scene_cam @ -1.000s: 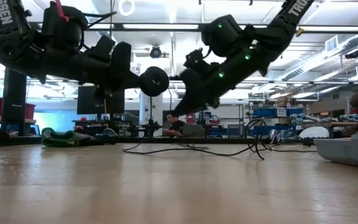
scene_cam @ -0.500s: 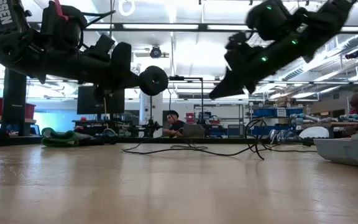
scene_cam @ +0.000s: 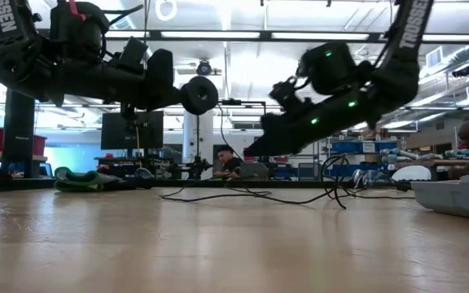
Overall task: Coil cords
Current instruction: Coil the black wire
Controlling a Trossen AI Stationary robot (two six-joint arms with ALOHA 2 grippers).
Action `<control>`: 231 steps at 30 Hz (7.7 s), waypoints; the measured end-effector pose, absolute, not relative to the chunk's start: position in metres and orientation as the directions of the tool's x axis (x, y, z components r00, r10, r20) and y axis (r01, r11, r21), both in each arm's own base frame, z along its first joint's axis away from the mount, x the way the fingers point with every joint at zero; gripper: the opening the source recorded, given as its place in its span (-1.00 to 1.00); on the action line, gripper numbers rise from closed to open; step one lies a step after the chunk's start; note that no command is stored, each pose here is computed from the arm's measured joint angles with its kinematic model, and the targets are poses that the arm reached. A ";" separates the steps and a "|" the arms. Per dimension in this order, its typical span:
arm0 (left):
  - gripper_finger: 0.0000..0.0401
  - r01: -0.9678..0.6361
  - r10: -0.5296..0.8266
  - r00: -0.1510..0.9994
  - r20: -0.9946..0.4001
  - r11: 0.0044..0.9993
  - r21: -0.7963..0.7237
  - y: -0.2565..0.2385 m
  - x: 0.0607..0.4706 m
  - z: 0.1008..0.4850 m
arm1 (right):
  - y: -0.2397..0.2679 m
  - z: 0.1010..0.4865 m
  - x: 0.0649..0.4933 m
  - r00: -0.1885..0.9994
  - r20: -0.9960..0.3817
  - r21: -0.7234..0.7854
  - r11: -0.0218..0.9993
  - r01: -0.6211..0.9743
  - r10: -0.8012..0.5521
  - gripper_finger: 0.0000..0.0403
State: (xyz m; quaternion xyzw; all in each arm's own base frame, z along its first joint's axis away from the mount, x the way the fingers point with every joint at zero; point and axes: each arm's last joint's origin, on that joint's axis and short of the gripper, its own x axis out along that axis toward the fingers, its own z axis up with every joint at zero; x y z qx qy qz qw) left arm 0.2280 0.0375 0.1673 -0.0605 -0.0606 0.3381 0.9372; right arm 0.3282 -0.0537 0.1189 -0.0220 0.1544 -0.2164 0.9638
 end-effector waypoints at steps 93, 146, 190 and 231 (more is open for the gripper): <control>-1.00 -0.661 0.665 0.746 0.024 0.745 -0.082 0.038 0.230 0.163 | -0.064 0.112 0.430 0.927 -0.342 0.059 0.981 0.187 -0.157 -1.00; -1.00 -0.720 0.722 0.691 -0.028 0.685 -0.108 0.034 0.226 0.155 | -0.047 0.107 0.372 0.929 -0.368 0.217 0.969 0.121 -0.034 -0.92; -1.00 -0.665 0.677 0.736 0.030 0.730 -0.159 0.033 0.227 0.162 | -0.070 0.127 0.378 0.971 -0.179 0.128 0.974 0.184 -0.160 -0.79; -1.00 -0.656 0.661 0.722 -0.203 0.748 0.103 0.037 0.249 0.155 | -0.062 0.202 0.413 0.874 -0.462 -0.091 0.988 0.125 -0.153 -1.00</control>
